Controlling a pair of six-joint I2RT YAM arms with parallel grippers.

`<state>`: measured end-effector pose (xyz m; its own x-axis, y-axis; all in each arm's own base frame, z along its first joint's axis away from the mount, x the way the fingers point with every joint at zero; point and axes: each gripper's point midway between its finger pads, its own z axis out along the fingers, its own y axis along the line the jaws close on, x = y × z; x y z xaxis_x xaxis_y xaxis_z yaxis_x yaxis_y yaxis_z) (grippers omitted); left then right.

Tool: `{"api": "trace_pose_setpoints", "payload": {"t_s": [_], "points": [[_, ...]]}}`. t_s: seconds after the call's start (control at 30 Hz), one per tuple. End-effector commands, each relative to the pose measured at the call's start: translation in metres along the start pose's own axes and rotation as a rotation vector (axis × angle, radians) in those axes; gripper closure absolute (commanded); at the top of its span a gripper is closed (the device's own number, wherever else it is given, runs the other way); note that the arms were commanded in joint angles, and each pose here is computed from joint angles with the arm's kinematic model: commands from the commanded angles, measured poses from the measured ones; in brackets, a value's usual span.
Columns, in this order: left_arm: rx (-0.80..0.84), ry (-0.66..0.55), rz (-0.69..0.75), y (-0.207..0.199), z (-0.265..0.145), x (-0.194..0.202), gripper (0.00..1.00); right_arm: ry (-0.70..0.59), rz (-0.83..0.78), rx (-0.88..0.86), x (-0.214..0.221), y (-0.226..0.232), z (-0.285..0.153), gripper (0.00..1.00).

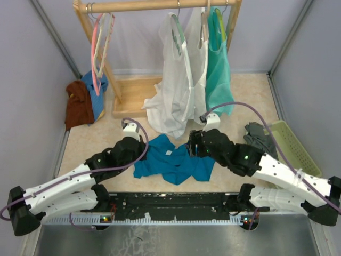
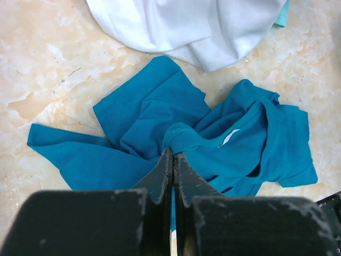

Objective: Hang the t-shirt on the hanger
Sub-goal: Place the T-shirt at the center of the board.

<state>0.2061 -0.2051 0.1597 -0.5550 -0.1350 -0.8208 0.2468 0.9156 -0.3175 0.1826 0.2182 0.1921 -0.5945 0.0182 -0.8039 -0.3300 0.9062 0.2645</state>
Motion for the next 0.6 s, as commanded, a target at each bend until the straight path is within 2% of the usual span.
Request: {"api": "trace_pose_setpoints", "payload": {"t_s": [0.0,0.17,0.4,0.5,0.53,0.57], "points": [[-0.030,0.008,-0.023,0.009,0.002,0.008,1.00,-0.182,-0.003,-0.212,-0.098,0.052,-0.053,0.35],[-0.029,0.025,-0.035,0.019,0.000,0.024,1.00,-0.278,-0.041,-0.414,-0.177,0.120,-0.084,0.25],[-0.014,0.046,-0.058,0.027,0.001,0.046,1.00,-0.384,-0.068,-0.495,-0.266,0.203,-0.063,0.14],[-0.007,0.047,-0.057,0.027,0.002,0.049,1.00,-0.461,-0.054,-0.510,-0.306,0.232,-0.056,0.12],[0.000,0.051,-0.055,0.026,0.003,0.051,1.00,-0.451,-0.061,-0.491,-0.305,0.240,-0.036,0.12],[0.005,0.055,-0.051,0.026,0.004,0.053,1.00,-0.498,-0.048,-0.505,-0.322,0.248,-0.042,0.11]]}}
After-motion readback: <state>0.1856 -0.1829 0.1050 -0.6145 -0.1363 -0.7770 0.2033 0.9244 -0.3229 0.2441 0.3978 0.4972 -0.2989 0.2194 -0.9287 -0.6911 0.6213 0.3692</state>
